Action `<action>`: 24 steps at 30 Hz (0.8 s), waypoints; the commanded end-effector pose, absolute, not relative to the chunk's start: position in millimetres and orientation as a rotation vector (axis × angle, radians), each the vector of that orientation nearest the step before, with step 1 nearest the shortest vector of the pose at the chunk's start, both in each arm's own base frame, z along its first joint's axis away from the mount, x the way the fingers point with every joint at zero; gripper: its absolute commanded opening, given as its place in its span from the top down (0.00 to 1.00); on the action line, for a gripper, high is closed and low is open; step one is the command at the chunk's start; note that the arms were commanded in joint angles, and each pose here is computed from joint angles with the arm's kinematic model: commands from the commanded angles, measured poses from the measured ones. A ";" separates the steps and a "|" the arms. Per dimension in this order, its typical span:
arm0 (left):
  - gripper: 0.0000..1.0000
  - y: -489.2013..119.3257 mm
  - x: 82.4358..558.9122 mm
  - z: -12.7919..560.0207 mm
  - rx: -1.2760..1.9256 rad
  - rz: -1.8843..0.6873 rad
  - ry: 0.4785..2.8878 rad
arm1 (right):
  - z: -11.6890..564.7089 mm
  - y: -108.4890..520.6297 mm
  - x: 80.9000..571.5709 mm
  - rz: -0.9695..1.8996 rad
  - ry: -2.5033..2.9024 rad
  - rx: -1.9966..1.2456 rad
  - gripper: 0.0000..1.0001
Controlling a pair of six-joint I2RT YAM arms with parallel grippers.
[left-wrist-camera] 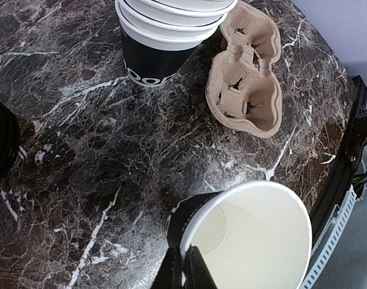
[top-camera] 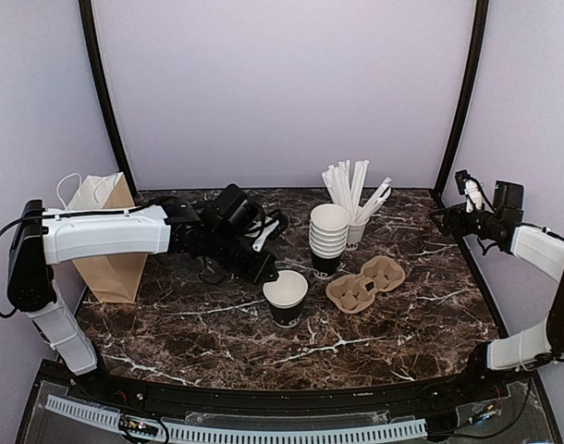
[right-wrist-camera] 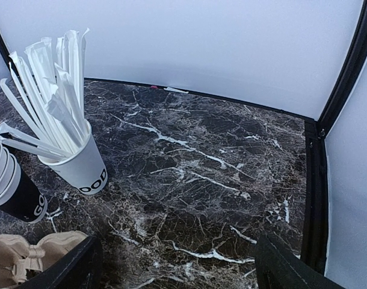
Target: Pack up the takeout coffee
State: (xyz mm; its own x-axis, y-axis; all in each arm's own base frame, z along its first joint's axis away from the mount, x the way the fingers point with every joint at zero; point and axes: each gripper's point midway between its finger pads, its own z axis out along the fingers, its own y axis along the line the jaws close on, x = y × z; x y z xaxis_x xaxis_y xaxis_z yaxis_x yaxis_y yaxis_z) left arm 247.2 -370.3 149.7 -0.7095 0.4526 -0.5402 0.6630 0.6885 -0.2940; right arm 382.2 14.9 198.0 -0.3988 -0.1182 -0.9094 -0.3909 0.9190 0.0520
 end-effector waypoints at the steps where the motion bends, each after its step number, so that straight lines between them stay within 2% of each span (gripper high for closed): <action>1: 0.92 -369.9 248.3 146.2 0.855 -0.652 2.464 | 208.0 18.3 385.6 0.306 1.943 -0.395 0.11; 18: 0.83 -358.8 257.1 160.1 0.876 -0.531 2.439 | 208.3 18.9 385.3 0.305 1.943 -0.400 0.11; 20: 0.79 -355.1 264.8 173.7 0.868 -0.480 2.406 | 208.6 19.1 385.2 0.306 1.942 -0.400 0.11; 22: 0.70 -349.2 279.6 200.6 0.823 -0.405 2.349 | 208.9 19.2 385.2 0.306 1.942 -0.401 0.11; 24: 0.54 -340.1 292.8 219.3 0.784 -0.330 2.321 | 209.4 19.7 385.2 0.308 1.940 -0.402 0.11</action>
